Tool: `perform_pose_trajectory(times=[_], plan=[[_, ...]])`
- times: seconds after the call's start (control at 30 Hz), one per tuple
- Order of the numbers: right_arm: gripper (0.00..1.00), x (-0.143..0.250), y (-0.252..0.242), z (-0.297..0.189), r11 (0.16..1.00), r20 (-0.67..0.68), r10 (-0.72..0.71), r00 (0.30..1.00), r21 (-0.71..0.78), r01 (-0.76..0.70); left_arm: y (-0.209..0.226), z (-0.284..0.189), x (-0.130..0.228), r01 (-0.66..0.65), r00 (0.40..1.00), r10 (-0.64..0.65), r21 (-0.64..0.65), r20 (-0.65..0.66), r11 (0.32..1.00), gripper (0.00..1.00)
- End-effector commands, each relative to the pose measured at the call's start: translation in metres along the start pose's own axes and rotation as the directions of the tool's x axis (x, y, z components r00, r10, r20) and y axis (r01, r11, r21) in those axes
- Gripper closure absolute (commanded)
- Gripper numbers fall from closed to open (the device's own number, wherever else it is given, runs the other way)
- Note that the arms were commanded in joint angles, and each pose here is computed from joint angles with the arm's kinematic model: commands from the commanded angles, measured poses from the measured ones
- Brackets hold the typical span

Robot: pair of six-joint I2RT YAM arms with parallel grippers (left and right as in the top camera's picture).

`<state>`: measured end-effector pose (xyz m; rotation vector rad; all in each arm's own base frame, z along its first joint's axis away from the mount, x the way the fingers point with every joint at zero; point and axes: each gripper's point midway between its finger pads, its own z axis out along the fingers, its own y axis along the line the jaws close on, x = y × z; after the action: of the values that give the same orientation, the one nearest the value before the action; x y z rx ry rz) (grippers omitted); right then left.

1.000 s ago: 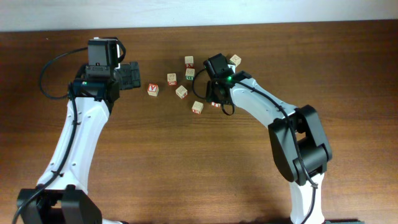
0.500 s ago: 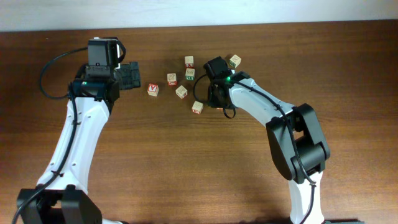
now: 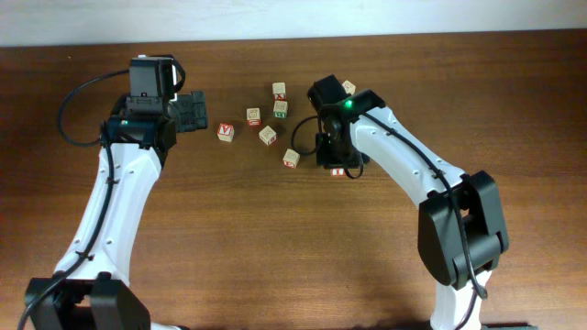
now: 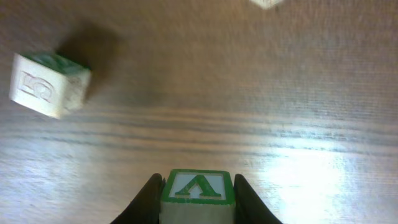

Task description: Rotate 5 blocks

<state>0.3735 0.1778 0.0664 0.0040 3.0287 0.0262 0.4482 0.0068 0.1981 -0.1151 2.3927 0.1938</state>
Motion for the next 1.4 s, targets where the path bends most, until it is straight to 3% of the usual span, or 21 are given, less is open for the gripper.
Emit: perform_pose_trajectory(times=[0.0, 0.27, 0.57, 0.67, 0.87, 0.93, 1.07, 1.23, 1.37], plan=[[0.8, 0.02, -0.005, 0.009, 0.999, -0.049, 0.044, 0.998, 0.021, -0.043, 0.004, 0.0, -0.007, 0.022, 1.0, -0.022, -0.015, 0.012, 1.0, 0.01], [0.78, 0.06, -0.014, 0.042, 0.997, -0.162, 0.07, 0.984, 0.03, -0.066, 0.004, 0.0, -0.007, 0.022, 1.0, -0.022, -0.015, 0.012, 1.0, 0.01], [0.52, 0.065, -0.012, 0.041, 0.998, -0.187, 0.066, 0.98, 0.013, -0.065, 0.004, 0.0, -0.007, 0.022, 1.0, -0.022, -0.015, 0.012, 1.0, 0.01], [0.5, 0.064, -0.012, 0.038, 0.998, -0.187, 0.064, 0.98, 0.012, -0.063, 0.004, 0.0, -0.007, 0.022, 1.0, -0.022, -0.015, 0.012, 1.0, 0.01], [0.49, 0.009, 0.015, -0.006, 0.996, -0.03, -0.02, 0.999, -0.084, 0.017, 0.004, 0.0, -0.007, 0.022, 1.0, -0.022, -0.015, 0.012, 1.0, 0.01], [0.42, -0.023, 0.032, -0.026, 0.989, 0.089, -0.018, 0.996, -0.144, 0.031, 0.004, 0.0, -0.007, 0.022, 1.0, -0.022, -0.015, 0.012, 1.0, 0.01], [0.42, -0.054, 0.064, -0.027, 0.969, 0.202, 0.05, 0.978, -0.247, 0.002, 0.004, 0.0, -0.007, 0.022, 1.0, -0.022, -0.015, 0.012, 1.0, 0.01], [0.42, -0.058, 0.089, 0.003, 0.965, 0.208, 0.145, 0.967, -0.245, -0.092, 0.004, 0.0, -0.007, 0.022, 1.0, -0.022, -0.015, 0.012, 1.0, 0.01], [0.4, -0.054, 0.094, 0.025, 0.976, 0.209, 0.127, 0.97, -0.199, -0.085, 0.004, 0.0, -0.007, 0.022, 1.0, -0.022, -0.015, 0.012, 1.0, 0.01]])
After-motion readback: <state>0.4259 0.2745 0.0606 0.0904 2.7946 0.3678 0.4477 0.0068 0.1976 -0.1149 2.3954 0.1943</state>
